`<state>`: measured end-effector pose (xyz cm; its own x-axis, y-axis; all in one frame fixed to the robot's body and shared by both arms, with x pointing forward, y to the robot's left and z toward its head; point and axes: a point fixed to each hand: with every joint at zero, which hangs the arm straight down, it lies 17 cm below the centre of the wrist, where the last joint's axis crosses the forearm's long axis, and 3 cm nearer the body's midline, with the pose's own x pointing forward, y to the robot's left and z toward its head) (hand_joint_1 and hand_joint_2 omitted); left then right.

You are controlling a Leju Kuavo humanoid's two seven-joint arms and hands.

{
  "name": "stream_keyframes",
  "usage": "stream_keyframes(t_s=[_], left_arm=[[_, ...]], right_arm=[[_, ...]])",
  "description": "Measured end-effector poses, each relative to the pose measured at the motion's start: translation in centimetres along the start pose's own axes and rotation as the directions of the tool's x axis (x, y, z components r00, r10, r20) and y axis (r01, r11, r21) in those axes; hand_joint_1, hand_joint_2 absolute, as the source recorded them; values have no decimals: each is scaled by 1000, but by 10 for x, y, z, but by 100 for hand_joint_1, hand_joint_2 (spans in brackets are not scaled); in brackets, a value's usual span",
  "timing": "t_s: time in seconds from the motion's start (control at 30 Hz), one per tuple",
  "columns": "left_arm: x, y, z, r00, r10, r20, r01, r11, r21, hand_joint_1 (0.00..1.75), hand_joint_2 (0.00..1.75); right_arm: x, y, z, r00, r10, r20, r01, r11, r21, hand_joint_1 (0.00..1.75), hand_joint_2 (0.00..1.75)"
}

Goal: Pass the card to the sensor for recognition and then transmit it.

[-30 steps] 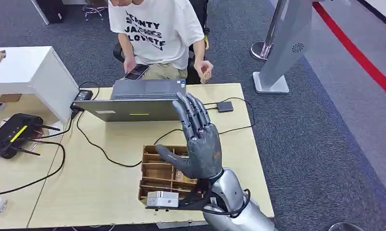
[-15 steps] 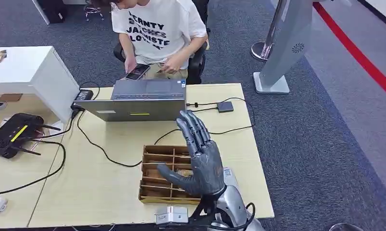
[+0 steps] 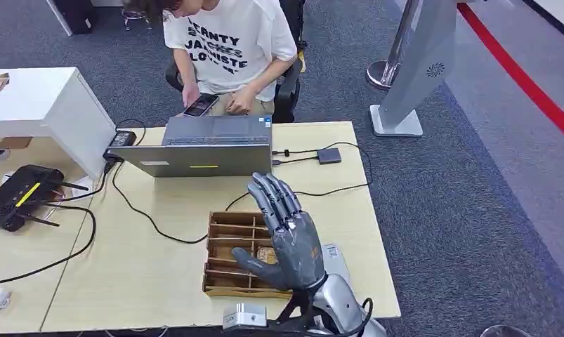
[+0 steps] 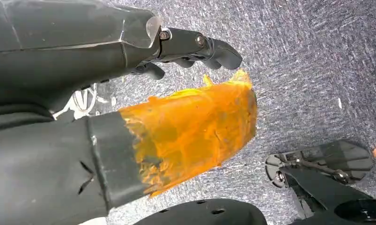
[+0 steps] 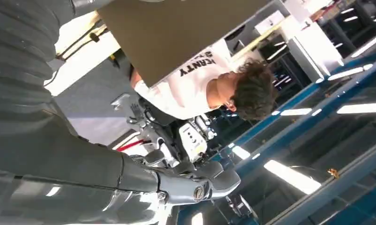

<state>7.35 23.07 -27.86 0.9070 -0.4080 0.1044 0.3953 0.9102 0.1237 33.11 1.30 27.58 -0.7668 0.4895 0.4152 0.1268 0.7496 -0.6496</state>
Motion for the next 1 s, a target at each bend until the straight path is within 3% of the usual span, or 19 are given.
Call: stream_keyframes(t_s=[0.17, 0.2, 0.23, 0.27, 0.3, 0.33, 0.77, 0.93, 1.0], left_arm=[[0, 0, 0, 1000, 4, 1, -4, 1000, 0, 0, 0], [0, 1, 0, 1000, 5, 1, -5, 1000, 1, 0, 0], [0, 1, 0, 1000, 5, 1, -5, 1000, 1, 0, 0], [0, 1, 0, 1000, 6, 1, -6, 1000, 1, 0, 0], [0, 0, 0, 1000, 6, 1, -6, 1000, 0, 0, 0], [0, 0, 0, 1000, 7, 1, -7, 1000, 0, 0, 0], [-1, 0, 0, 1000, 14, -3, -14, 1000, -3, 0, 0], [-1, 0, 0, 1000, 14, -3, -14, 1000, -3, 0, 0], [-1, 0, 0, 1000, 13, -3, -13, 1000, -3, 0, 0]], right_arm=[[-6, 9, 2, 1000, 26, -11, -25, 999, 36, 0, 175], [-9, 11, 2, 999, 32, -16, -31, 999, 43, 5, 175], [-10, 12, 1, 999, 37, -16, -36, 998, 49, 21, 175], [-11, 13, 1, 999, 41, -15, -40, 998, 54, 96, 175], [-12, 14, 1, 999, 45, -16, -44, 997, 57, 155, 175], [-14, 15, 1, 999, 51, -20, -49, 997, 61, 175, 175], [-27, 24, 7, 992, 117, -42, -113, 989, 98, 175, 175], [-28, 25, 8, 991, 129, -40, -124, 987, 102, 152, 175], [-30, 26, 9, 990, 137, -46, -131, 986, 106, 131, 175]])
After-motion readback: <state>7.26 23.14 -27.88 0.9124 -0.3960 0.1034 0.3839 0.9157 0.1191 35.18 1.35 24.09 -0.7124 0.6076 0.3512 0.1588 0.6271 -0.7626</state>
